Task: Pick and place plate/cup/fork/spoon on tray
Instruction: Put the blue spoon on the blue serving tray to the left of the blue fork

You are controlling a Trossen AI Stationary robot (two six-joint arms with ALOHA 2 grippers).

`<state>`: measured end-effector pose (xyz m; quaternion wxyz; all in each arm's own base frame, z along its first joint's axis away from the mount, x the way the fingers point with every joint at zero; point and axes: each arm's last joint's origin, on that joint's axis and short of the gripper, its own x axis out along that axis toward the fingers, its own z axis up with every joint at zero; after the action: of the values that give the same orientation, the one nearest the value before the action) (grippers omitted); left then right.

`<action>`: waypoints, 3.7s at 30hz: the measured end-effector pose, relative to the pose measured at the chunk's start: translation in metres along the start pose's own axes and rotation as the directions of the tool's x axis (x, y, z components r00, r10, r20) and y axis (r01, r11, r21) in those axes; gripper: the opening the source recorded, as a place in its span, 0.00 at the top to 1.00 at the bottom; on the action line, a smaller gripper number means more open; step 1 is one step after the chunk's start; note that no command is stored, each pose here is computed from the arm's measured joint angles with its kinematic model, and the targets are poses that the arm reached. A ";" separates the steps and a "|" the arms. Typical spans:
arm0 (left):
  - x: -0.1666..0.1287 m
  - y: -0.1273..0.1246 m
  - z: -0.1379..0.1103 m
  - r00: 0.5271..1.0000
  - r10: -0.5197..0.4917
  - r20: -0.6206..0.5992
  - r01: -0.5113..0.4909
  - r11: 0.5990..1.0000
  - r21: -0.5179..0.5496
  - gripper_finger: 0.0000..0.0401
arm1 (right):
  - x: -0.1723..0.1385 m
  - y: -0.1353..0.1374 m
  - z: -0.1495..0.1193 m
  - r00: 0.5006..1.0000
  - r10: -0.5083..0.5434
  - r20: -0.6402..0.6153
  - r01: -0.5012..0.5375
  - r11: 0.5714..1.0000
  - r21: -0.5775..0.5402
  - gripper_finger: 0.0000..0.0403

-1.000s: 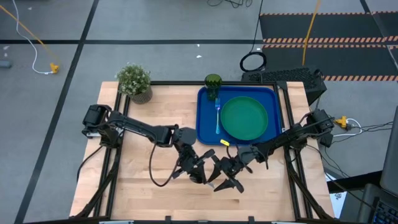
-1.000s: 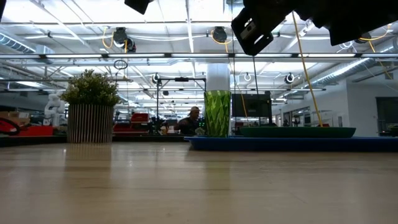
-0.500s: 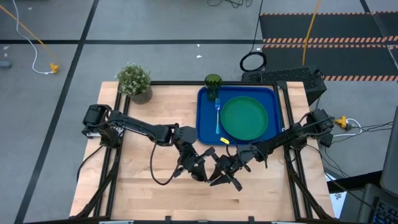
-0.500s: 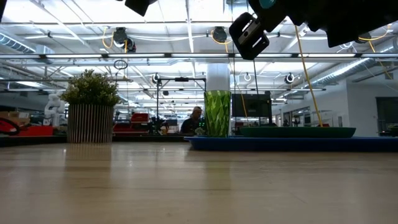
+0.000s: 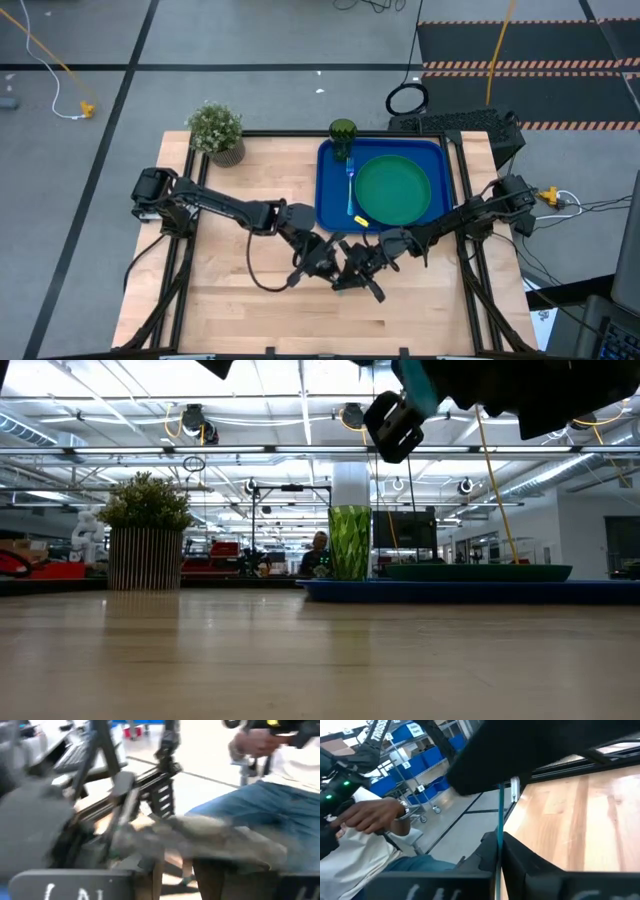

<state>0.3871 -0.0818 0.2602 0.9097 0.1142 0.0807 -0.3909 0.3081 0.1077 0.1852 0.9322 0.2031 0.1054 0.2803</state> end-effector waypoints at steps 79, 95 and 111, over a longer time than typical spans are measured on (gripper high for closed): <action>0.027 -0.016 0.010 0.983 -0.022 0.183 0.003 0.995 0.104 0.91 | -0.010 0.025 0.010 0.989 0.123 -0.078 -0.127 0.990 -0.055 1.00; 0.027 -0.016 0.009 0.984 -0.021 0.177 0.000 0.993 0.116 0.96 | -0.010 0.025 0.010 0.990 0.115 -0.076 -0.119 0.991 -0.056 0.97; 0.016 -0.017 0.020 0.988 0.015 0.155 -0.014 1.000 -0.006 0.97 | -0.028 0.032 0.017 0.986 -0.052 -0.155 0.047 0.998 -0.040 0.46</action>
<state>0.3871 -0.1097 0.2733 0.9163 0.0816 0.0099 -0.3919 0.2755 0.1105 0.2164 0.9313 0.1609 0.1780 0.2740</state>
